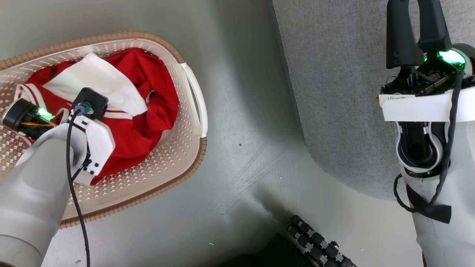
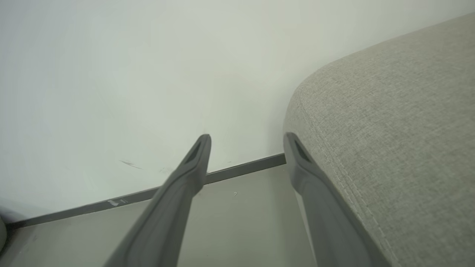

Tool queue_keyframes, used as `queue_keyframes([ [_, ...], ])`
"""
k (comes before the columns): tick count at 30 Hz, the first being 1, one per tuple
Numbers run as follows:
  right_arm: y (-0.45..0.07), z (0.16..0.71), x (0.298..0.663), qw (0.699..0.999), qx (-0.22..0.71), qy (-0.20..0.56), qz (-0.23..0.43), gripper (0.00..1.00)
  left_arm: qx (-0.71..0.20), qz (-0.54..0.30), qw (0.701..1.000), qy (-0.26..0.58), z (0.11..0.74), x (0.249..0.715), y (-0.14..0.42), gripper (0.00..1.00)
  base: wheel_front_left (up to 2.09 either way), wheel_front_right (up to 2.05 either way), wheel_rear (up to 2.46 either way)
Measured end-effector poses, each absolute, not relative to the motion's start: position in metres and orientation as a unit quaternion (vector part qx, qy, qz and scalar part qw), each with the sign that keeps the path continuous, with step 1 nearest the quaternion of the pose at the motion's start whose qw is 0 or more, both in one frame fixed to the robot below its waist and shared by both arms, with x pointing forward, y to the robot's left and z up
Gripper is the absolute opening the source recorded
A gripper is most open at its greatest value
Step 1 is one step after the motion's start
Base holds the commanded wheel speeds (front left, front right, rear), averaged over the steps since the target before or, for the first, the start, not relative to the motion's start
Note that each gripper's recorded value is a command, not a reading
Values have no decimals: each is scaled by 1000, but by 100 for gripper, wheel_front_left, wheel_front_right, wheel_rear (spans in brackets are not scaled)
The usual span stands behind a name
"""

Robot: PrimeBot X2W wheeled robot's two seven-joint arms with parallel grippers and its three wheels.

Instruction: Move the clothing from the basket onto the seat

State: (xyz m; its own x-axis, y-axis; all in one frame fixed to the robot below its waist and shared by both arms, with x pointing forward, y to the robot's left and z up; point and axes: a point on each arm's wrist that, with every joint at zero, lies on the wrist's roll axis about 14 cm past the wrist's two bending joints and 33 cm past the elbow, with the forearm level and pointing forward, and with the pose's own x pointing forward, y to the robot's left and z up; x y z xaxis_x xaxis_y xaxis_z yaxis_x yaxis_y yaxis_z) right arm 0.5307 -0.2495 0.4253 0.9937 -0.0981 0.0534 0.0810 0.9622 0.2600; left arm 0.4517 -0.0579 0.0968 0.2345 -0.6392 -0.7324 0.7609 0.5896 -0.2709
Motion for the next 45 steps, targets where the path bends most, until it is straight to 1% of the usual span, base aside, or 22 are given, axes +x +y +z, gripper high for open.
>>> queue_keyframes([
  [10, -248, 447, 532, 990, 127, -56, -41, 100, 34, -449, 809, 377, 140, 466, -75, 0, 0, 0, 0],
  [17, -246, 464, 531, 989, 121, -72, -37, 100, 4, -441, 835, 330, 176, 479, -80, 0, 0, 0, 0],
  [32, -235, 510, 525, 985, 127, -116, -20, 100, -50, -422, 862, 277, 250, 481, -80, 0, 0, 0, 0],
  [45, -227, 533, 505, 983, 130, -127, -14, 100, -93, -401, 887, 210, 326, 492, -72, 0, 0, 0, 0],
])
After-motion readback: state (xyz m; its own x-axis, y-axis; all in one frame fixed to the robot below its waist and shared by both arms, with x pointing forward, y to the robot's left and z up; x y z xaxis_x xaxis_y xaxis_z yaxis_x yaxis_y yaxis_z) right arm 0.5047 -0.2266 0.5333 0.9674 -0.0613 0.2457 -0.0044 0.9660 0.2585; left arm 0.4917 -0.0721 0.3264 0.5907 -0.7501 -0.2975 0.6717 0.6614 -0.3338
